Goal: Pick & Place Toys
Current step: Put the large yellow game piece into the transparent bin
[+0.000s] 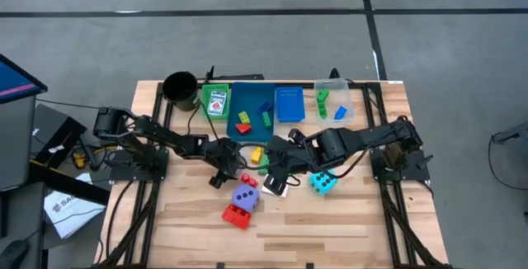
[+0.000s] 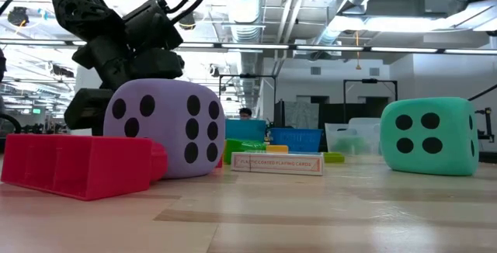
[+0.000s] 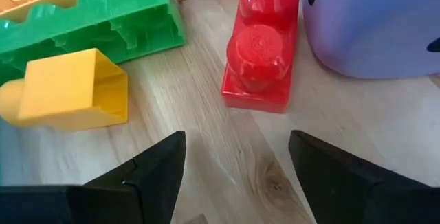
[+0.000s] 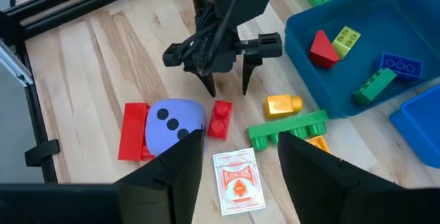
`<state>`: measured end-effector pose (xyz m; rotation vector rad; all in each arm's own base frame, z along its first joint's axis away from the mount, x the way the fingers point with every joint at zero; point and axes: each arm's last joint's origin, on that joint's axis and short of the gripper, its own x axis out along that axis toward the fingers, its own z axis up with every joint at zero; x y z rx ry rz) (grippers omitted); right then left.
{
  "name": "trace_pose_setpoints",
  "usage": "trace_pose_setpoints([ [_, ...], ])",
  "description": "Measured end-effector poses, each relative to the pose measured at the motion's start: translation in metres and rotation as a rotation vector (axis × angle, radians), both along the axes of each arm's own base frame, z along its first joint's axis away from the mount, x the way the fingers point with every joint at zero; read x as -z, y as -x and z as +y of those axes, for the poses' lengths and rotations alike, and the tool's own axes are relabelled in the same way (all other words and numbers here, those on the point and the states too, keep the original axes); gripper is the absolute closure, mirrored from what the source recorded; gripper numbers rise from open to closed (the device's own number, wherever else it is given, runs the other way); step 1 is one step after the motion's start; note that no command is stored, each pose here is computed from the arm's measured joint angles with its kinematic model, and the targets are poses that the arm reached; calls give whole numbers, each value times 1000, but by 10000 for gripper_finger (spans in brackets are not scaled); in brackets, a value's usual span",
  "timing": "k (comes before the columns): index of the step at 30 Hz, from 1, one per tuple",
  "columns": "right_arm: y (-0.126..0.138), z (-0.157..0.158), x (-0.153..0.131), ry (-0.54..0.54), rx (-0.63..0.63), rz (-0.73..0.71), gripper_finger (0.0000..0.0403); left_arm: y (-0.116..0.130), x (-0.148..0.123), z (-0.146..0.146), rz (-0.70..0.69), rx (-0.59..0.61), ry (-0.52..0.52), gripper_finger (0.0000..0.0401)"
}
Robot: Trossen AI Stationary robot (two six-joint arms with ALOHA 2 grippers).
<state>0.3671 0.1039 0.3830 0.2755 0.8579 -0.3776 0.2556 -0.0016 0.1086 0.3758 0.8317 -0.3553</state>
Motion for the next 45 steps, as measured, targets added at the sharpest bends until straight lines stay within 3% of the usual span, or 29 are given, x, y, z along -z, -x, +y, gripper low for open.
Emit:
trace_pose_setpoints([
  [24,-2,-7,0,-4,21,-7,219,-6,-16,-38,-178,190,66,146],
  [31,-4,-10,-1,-14,40,-16,219,-9,-17,-38,-188,123,132,146],
  [45,-4,-8,-1,-41,66,-35,219,-16,10,-39,-104,-3,238,146],
])
